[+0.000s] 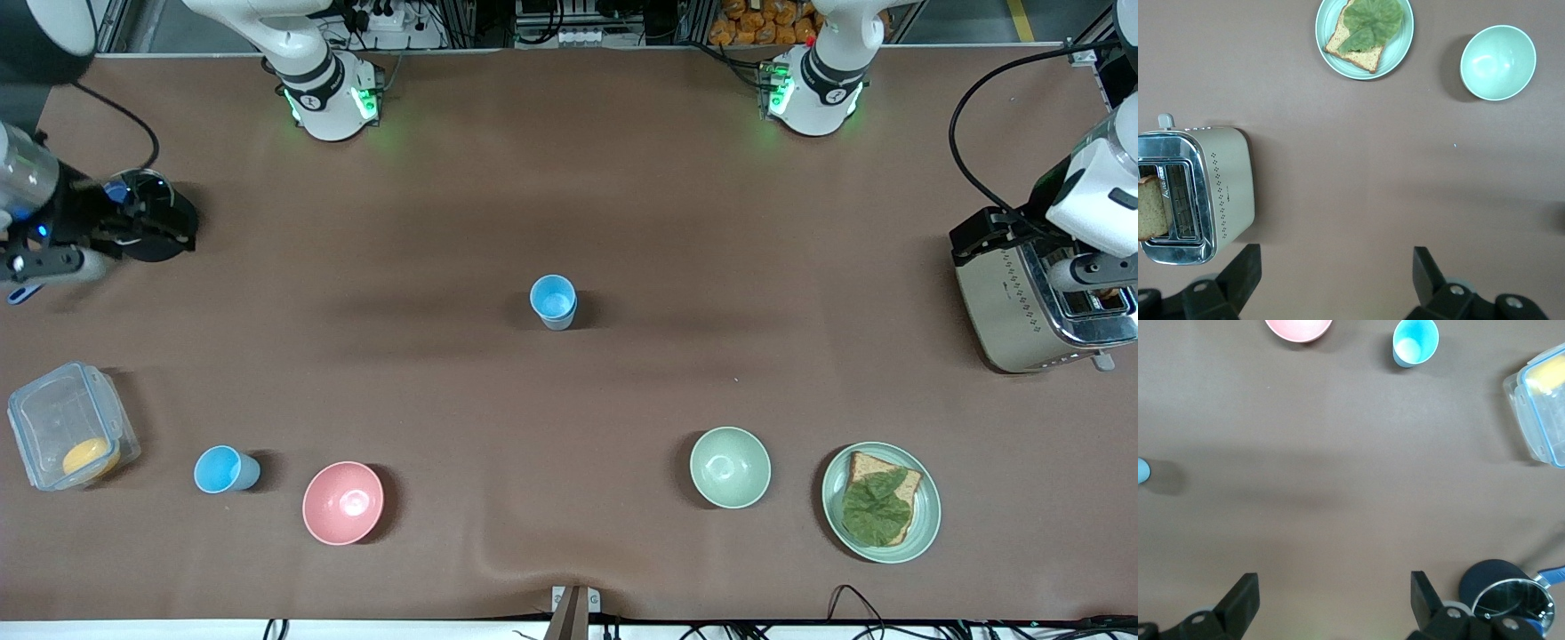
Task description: Stack blue cups with both arms
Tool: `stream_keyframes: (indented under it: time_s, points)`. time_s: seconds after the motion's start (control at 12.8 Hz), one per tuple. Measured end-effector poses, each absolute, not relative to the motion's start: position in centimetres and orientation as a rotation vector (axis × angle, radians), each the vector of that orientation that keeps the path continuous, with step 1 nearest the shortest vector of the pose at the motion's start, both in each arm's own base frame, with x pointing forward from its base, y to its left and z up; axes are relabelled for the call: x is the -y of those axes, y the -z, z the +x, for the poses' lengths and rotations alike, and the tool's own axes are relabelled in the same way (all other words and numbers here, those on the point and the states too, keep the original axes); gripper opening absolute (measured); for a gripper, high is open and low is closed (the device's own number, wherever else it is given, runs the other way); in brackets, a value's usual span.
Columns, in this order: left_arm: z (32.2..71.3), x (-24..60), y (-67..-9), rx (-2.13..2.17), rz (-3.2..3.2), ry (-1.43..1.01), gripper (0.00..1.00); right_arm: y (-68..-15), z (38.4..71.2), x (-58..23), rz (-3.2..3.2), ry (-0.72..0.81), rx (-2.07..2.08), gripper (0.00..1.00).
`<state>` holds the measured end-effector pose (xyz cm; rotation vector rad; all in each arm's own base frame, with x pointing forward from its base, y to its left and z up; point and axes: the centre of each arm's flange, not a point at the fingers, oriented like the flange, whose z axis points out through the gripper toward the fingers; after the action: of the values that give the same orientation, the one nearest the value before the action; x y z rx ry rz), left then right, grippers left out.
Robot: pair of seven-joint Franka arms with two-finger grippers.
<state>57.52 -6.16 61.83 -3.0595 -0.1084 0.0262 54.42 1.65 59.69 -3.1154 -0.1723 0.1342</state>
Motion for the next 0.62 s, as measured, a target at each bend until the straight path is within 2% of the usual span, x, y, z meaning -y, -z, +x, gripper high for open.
stream_keyframes:
  time_s: [0.31, 0.62]
  points:
    - [57.2, 6.1, -62.8, 0.112, -3.058, -0.019, 1.00, -63.4, 53.5, -1.8, -3.125, -0.093, 0.156, 1.00]
    - [56.9, 5.5, -63.5, 0.130, -3.054, -0.030, 1.00, -63.6, 53.5, -1.2, -3.128, -0.087, 0.135, 1.00]
